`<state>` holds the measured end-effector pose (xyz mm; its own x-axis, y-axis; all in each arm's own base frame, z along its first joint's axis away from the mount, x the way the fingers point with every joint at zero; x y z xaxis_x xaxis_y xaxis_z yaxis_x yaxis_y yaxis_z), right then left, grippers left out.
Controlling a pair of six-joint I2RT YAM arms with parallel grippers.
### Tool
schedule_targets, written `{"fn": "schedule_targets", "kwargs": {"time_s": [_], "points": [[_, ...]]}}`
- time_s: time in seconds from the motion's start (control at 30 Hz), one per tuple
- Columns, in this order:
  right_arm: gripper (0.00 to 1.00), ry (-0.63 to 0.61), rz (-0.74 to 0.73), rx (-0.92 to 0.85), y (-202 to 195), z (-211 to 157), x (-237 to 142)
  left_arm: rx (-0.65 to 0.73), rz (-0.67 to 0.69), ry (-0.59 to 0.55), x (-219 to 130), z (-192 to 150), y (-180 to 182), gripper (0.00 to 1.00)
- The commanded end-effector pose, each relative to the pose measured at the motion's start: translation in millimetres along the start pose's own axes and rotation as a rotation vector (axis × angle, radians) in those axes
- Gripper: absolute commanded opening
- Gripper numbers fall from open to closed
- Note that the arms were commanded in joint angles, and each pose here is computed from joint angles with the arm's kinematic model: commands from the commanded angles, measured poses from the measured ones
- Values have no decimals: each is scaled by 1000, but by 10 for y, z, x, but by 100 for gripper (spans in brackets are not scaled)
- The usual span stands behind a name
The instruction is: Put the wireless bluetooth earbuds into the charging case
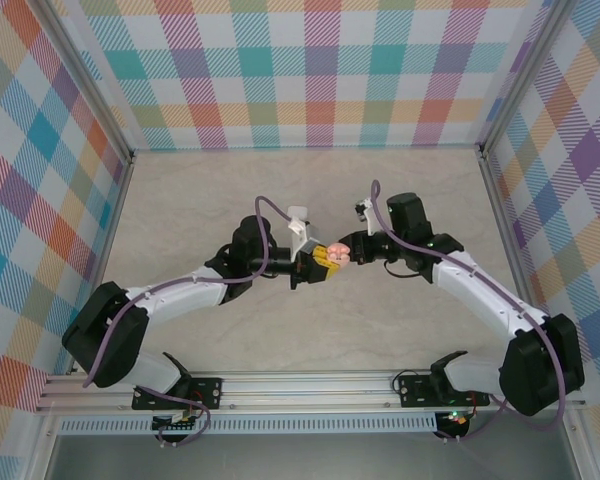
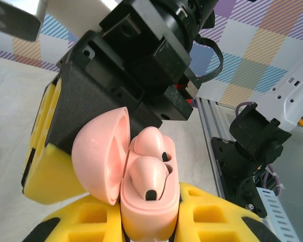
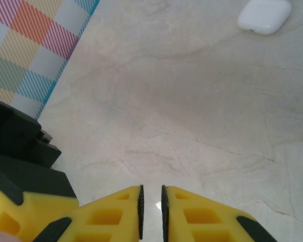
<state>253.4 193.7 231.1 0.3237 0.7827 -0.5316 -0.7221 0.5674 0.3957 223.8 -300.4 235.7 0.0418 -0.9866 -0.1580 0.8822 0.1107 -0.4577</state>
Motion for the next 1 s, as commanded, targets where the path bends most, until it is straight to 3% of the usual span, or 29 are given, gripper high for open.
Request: {"fn": "schedule_targets", "kwargs": {"time_s": [0.0, 0.33, 0.43, 0.6, 0.67, 0.97], "points": [[21, -85, 56, -68, 185, 140, -133, -25, 9, -2, 94, 43, 37, 3], [21, -90, 99, -70, 221, 110, -118, -83, 10, 29, 150, -27, 134, 4], [24, -73, 6, -50, 126, 101, -126, -136, 88, 15, 141, -23, 265, 4], [29, 35, -391, 42, -316, -36, -196, -364, 285, -23, 63, -49, 732, 5], [29, 79, -478, 63, -424, -103, -208, -453, 362, -24, 33, -111, 905, 6], [30, 153, -552, 116, -564, -251, -145, -829, 605, 154, -5, -447, 1465, 9]]}}
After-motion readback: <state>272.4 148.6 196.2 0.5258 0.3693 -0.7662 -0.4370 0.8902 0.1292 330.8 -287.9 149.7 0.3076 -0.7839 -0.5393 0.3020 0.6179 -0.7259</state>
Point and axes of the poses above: each hand's point on the last joint's axis, 136 mm out from that joint toward the fingers, its own x axis out along the fingers, its own y axis along the line the jaws close on, z = x × y, the point moved 6 cm from there along -x, back along the fingers, and after that the axes turned 15 degrees about -x, right-handed, at the moved point
